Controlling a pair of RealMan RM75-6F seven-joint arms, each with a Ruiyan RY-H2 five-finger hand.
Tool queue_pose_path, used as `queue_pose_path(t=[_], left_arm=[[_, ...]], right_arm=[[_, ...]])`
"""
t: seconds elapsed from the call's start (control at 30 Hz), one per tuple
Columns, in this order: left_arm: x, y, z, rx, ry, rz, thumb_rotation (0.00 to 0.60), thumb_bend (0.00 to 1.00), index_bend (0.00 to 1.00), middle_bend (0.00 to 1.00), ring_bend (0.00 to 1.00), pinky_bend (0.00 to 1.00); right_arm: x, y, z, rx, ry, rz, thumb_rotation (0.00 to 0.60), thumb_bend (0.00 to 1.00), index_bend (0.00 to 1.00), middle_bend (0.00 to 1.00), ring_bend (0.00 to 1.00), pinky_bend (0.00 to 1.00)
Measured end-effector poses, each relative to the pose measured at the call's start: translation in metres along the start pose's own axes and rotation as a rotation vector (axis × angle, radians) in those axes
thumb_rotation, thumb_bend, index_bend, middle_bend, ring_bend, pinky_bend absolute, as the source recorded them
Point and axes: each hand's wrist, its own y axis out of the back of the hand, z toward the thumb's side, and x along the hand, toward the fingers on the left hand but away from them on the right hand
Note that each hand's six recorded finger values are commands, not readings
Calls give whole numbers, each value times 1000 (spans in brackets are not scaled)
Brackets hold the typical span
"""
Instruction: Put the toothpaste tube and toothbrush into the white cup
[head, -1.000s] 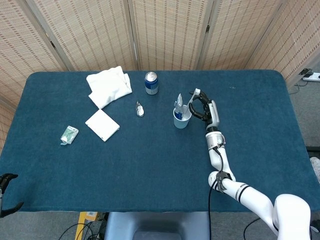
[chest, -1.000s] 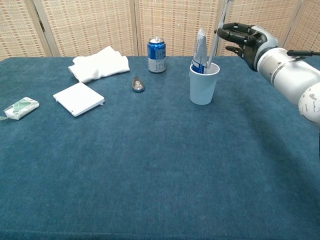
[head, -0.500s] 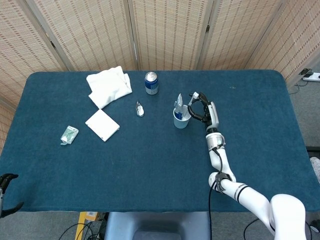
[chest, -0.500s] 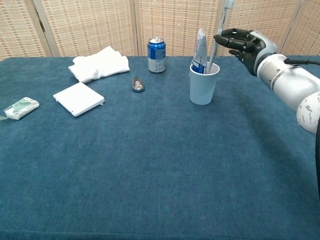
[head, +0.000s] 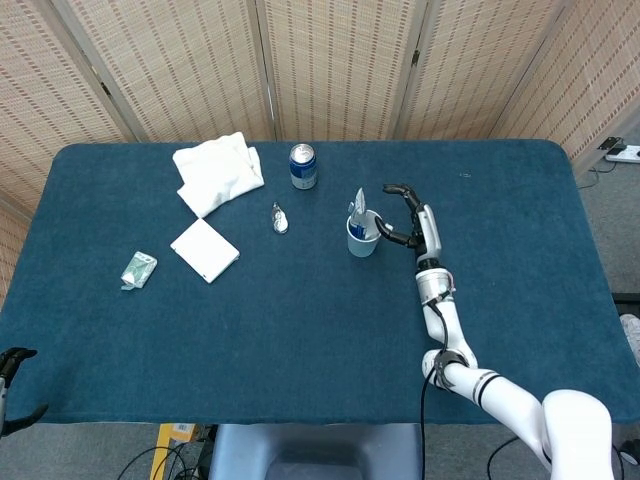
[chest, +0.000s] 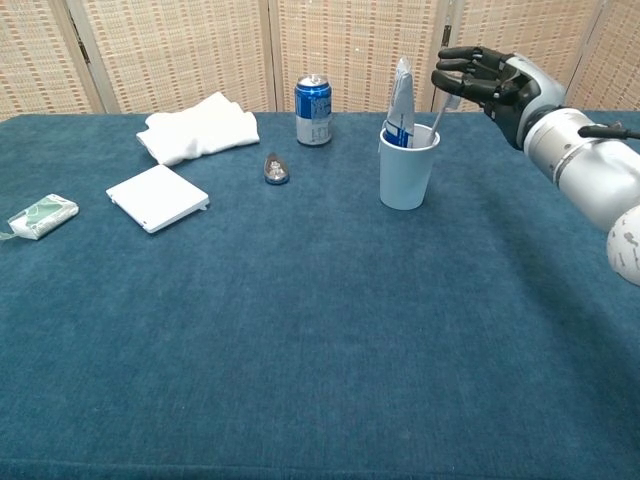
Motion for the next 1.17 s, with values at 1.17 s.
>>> queue_pose_path(t=[1.17], left_arm=[[31,10,47,-4,-113,114,600,193,263,221,266,271]], right_arm=[[225,220,55,972,-169,-85,600,359,282,220,13,0]])
